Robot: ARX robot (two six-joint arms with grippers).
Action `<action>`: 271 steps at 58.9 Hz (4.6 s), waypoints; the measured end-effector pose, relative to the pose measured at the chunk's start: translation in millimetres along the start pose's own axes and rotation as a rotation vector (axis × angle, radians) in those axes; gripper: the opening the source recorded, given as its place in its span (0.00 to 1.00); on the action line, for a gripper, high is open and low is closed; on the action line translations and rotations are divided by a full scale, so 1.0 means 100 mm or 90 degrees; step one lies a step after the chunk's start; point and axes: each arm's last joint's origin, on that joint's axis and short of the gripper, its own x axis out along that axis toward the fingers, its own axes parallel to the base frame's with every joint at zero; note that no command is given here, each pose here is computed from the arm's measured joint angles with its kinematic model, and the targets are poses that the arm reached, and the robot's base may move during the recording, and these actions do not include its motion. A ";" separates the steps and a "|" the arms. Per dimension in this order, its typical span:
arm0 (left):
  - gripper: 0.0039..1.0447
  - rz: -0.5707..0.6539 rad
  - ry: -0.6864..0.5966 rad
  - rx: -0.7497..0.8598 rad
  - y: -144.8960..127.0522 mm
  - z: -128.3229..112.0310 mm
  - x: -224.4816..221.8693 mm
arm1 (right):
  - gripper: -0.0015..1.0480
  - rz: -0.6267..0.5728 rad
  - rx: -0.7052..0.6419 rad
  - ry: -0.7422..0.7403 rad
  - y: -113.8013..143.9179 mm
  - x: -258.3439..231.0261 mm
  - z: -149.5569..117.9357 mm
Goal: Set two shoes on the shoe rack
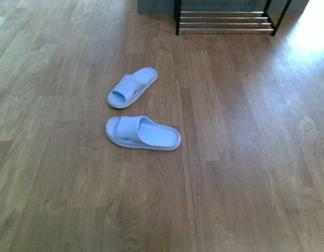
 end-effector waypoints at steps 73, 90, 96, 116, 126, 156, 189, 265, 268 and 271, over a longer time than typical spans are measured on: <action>0.91 0.169 0.471 -0.414 -0.27 -0.41 0.78 | 0.91 -0.001 0.000 0.000 0.00 0.00 0.00; 0.91 0.247 0.717 -0.396 -0.56 -1.43 1.26 | 0.91 -0.001 0.000 0.000 0.00 0.00 0.00; 0.91 0.250 0.749 -0.399 -0.62 -1.68 1.39 | 0.91 -0.001 0.000 0.000 0.00 0.00 0.00; 0.91 0.273 0.802 -0.492 -0.95 -2.69 1.88 | 0.91 -0.001 0.000 0.000 0.00 0.00 0.00; 0.91 0.305 0.829 -0.495 -1.02 -3.11 2.01 | 0.91 -0.001 0.000 0.000 0.00 0.00 0.00; 0.91 0.390 0.863 -0.260 -0.82 -3.49 1.95 | 0.91 -0.001 0.000 0.000 0.00 0.00 0.00; 0.22 0.345 0.821 -0.027 -0.61 -3.36 1.89 | 0.91 -0.001 0.000 0.000 0.00 0.00 0.00; 0.91 0.224 0.824 0.096 -0.41 -3.47 1.95 | 0.91 -0.001 0.000 0.000 0.00 0.00 0.00; 0.82 0.229 0.813 0.127 -0.39 -3.50 1.97 | 0.91 -0.001 0.000 0.000 0.00 0.00 0.00; 0.72 0.229 0.819 0.136 -0.37 -3.53 1.97 | 0.91 -0.001 0.000 0.000 0.00 0.00 0.00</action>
